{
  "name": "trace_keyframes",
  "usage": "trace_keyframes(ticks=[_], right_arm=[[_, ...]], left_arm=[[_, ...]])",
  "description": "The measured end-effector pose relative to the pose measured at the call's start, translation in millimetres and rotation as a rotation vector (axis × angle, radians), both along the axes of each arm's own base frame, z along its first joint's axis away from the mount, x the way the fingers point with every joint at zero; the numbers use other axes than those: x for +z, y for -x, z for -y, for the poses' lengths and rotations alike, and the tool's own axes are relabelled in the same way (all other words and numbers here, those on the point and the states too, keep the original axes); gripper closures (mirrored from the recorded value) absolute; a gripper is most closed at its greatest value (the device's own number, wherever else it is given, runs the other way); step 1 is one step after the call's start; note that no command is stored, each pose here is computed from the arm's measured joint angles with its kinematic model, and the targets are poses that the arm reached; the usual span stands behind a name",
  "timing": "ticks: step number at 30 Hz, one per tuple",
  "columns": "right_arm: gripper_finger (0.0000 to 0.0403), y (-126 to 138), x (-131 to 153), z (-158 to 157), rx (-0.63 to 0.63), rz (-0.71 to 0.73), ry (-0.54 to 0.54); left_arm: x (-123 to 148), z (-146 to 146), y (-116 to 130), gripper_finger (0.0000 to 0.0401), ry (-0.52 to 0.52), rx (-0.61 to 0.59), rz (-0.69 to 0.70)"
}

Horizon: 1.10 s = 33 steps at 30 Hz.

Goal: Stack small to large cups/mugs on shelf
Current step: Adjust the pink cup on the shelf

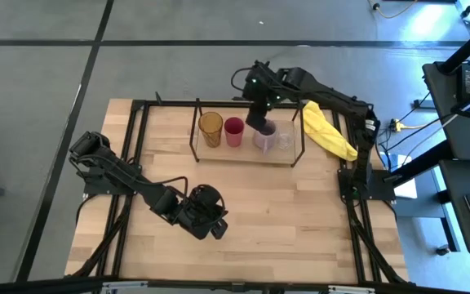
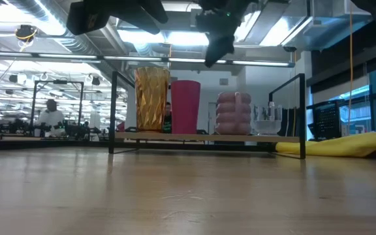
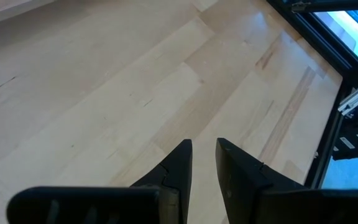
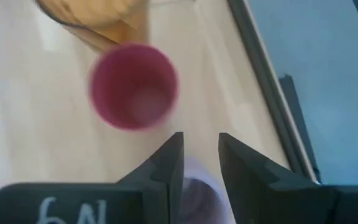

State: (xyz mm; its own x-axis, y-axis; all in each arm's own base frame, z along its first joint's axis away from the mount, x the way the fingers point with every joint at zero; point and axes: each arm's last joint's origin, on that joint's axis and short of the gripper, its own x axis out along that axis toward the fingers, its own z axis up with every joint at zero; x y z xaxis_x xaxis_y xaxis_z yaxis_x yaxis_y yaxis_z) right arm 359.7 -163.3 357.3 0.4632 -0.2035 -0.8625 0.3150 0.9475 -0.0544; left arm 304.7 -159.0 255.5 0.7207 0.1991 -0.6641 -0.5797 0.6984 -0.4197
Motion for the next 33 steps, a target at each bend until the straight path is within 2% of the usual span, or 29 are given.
trace_keyframes(ticks=[5, 10, 20, 33], right_arm=[[0.0301, -12.0, 1.5, -16.6, 0.051, 0.046, 0.004], [0.0301, -19.3, -5.3, -19.4, 0.031, 0.050, -0.031], [0.0301, -42.7, -43.9, -7.9, 0.002, 0.020, -0.145], [0.0301, -39.5, -48.4, 7.1, -0.042, -0.009, -0.077]], left_arm=[[0.0, -1.5, -0.8, 0.0335, -0.011, -0.005, -0.003], [0.3, -2.9, -2.1, 0.0335, -0.005, -0.004, 0.000], [1.7, -2.0, -3.7, 0.0335, 0.008, -0.005, 0.022], [2.0, -1.3, -3.7, 0.0335, 0.011, -0.006, 0.026]])
